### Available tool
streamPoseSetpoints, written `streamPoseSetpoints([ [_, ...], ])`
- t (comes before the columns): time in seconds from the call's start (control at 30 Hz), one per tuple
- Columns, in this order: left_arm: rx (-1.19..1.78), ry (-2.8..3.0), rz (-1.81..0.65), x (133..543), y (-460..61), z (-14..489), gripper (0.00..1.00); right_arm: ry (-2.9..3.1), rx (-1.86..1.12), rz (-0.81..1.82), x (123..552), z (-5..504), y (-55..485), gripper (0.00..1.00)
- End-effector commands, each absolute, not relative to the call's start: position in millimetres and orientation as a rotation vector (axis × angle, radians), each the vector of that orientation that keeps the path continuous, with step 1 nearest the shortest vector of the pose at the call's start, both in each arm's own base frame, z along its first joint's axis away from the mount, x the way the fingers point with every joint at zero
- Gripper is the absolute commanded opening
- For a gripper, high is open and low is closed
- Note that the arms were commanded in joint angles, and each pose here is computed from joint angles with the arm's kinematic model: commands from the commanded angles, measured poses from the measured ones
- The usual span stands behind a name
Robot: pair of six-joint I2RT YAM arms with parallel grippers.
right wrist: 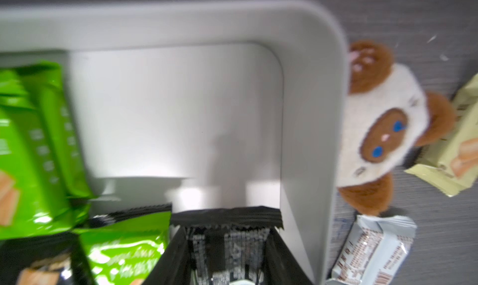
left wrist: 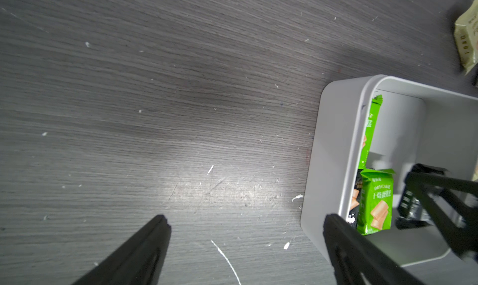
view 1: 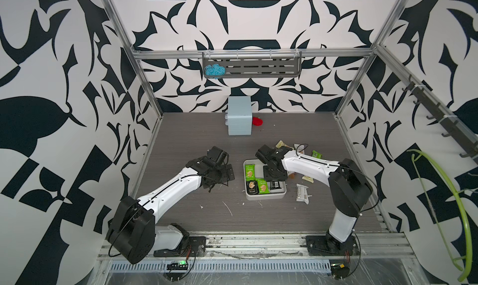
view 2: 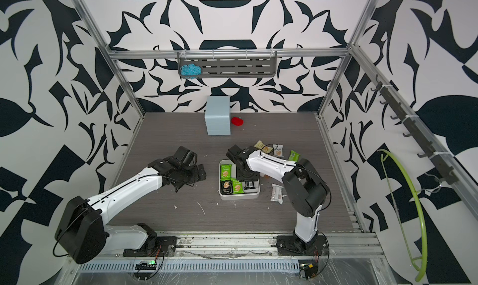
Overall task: Take the cookies out of the storage box
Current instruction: Pick up the cookie from the storage box, then place the cookie at the center of the board.
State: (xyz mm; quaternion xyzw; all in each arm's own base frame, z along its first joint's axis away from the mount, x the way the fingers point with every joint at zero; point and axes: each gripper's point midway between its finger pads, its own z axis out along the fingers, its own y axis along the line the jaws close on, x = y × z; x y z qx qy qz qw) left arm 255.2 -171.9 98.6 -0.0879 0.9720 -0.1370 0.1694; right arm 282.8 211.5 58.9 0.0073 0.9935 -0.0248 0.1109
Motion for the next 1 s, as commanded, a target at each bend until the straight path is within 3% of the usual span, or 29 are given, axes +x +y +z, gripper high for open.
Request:
streamPoseSetpoints([
  [0.0, -0.254, 2.755, -0.410, 260.3, -175.9, 105.9, 0.99, 2.858, 0.027, -0.057, 293.2, 85.2, 211.1, 0.40],
  [0.47, -0.217, 2.751, -0.432, 276.5, -185.3, 117.0, 0.99, 2.738, -0.005, 0.064, 337.2, 135.3, 225.1, 0.39],
  [0.7, -0.280, 2.702, -0.500, 304.1, -191.2, 140.1, 0.99, 2.665, 0.059, 0.199, 393.6, 141.2, 232.3, 0.37],
  [0.97, -0.228, 2.803, -0.529, 285.9, -194.9, 134.0, 1.00, 2.656, 0.119, 0.194, 459.9, 113.0, 227.2, 0.36],
])
